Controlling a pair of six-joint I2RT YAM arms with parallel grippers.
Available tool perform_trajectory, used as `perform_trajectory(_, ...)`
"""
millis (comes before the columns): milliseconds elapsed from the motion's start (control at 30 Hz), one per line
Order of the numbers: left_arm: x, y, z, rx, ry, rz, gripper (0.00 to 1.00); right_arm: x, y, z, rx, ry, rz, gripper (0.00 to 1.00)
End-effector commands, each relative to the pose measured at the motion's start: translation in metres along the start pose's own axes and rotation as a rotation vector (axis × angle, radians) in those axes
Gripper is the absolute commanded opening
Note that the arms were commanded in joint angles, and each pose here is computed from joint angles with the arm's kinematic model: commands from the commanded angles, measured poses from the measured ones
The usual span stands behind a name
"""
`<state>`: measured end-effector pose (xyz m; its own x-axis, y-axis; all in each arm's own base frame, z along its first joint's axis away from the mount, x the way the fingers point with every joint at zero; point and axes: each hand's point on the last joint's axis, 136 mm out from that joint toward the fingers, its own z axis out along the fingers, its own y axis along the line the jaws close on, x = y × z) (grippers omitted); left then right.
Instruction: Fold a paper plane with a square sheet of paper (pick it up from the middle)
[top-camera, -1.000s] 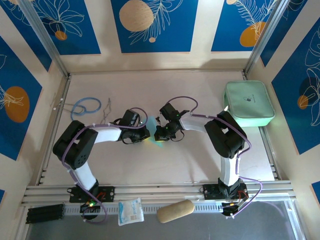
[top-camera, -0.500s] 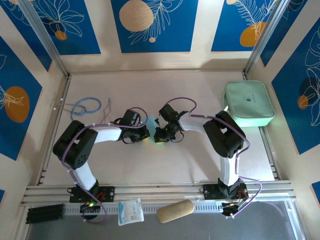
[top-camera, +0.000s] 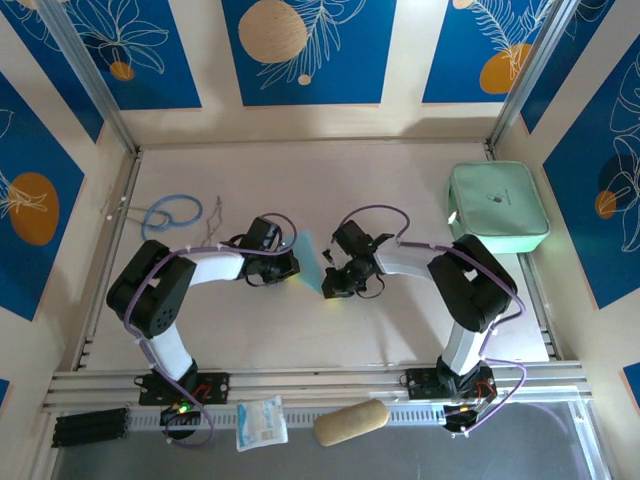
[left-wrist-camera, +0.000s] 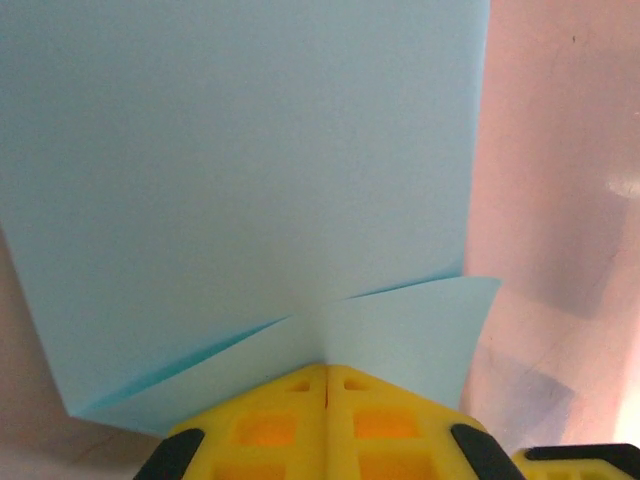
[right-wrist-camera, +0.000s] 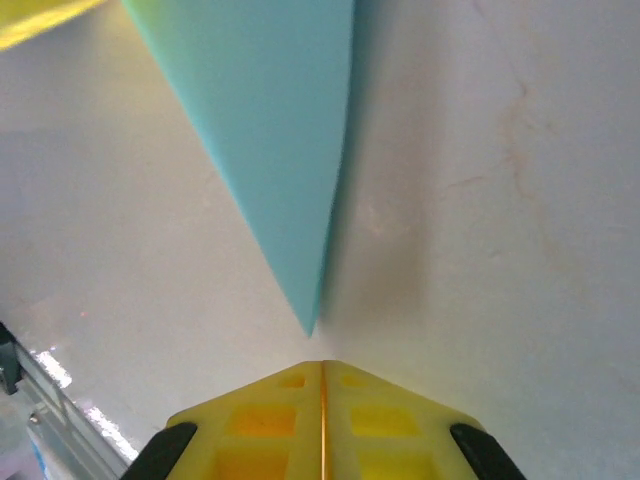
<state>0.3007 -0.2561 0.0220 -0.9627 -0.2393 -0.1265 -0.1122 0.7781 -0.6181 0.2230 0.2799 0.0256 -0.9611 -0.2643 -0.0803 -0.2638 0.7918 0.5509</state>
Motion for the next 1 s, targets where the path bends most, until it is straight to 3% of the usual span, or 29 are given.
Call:
perform_trajectory(0, -0.009, -0.02, -0.013, 0.034, -0.02, 0.021, 0.12, -0.032, 0.025, -0.031, -0.058, -0.143, -0.028, 0.1)
perform_trajectory(167, -0.027, -0.03, -0.043, 0.064, -0.12, -0.015, 0.26, -0.063, 0.041, -0.044, -0.089, -0.263, -0.022, 0.15)
perform_trajectory(367, -0.029, 0.002, -0.062, 0.02, -0.192, -0.115, 0.36, -0.079, 0.038, -0.024, -0.066, -0.236, 0.025, 0.17)
perform_trajectory(767, -0.014, 0.02, -0.049, 0.037, -0.125, -0.203, 0.4, -0.08, 0.012, 0.005, 0.037, -0.177, 0.096, 0.19)
perform_trajectory(967, -0.016, 0.02, -0.041, 0.028, -0.1, -0.205, 0.33, -0.073, 0.0, 0.016, 0.074, -0.138, 0.126, 0.18)
